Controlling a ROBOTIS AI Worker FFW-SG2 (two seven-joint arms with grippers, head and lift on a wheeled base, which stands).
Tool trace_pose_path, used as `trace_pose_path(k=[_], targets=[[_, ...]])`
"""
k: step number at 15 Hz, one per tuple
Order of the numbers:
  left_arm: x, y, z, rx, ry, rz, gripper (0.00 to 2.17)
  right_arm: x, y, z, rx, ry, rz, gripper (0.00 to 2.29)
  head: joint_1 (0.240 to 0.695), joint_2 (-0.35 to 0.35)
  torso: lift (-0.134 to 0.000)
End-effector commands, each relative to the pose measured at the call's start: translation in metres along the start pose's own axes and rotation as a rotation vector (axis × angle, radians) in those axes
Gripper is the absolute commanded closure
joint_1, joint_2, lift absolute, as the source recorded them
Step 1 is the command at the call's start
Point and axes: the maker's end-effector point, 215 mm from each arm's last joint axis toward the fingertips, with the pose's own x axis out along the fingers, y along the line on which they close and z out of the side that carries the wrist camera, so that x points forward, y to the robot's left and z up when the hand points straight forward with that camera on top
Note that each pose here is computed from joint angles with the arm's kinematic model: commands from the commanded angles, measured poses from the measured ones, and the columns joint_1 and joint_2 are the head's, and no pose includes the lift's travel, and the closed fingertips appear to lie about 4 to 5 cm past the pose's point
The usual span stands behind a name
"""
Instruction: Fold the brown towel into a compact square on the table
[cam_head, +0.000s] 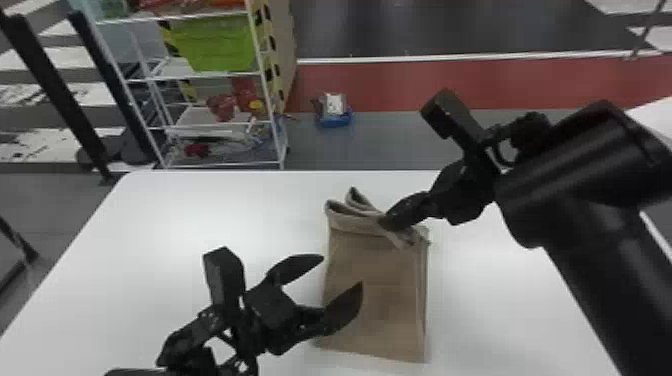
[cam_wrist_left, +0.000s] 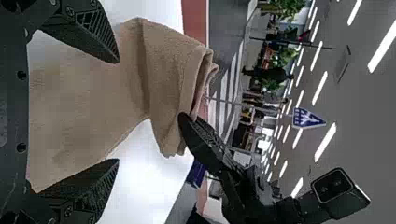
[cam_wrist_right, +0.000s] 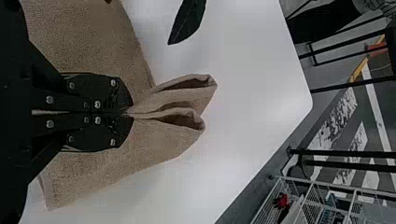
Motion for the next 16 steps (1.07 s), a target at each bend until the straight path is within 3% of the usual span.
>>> trace_pose_path(k=[1, 5, 9, 14, 16], targets=[[0.035, -0.001, 0.008, 0.011, 0.036, -0.005, 0.14, -0.007, 0.002, 0.005, 0.003, -0.019, 0.016, 1.33, 0.695, 0.078, -0.124], [0.074, 0.032, -0.008, 0.052, 0.105, 0.072, 0.14, -0.015, 0.001, 0.005, 0.019, -0.035, 0.027, 1.33, 0.695, 0.041, -0.124], [0.093, 0.063, 0.001, 0.127, 0.111, 0.131, 0.14, -0.024, -0.001, 0.003, 0.027, -0.041, 0.032, 1.33, 0.695, 0.036, -0.124], [0.088, 0.091, -0.010, 0.212, 0.160, 0.186, 0.14, -0.029, 0.002, 0.007, 0.027, -0.055, 0.034, 1.33, 0.695, 0.042, -0.124], [0.083, 0.101, -0.013, 0.205, 0.162, 0.203, 0.14, -0.030, 0.001, 0.009, 0.025, -0.057, 0.032, 1.33, 0.695, 0.055, -0.124]])
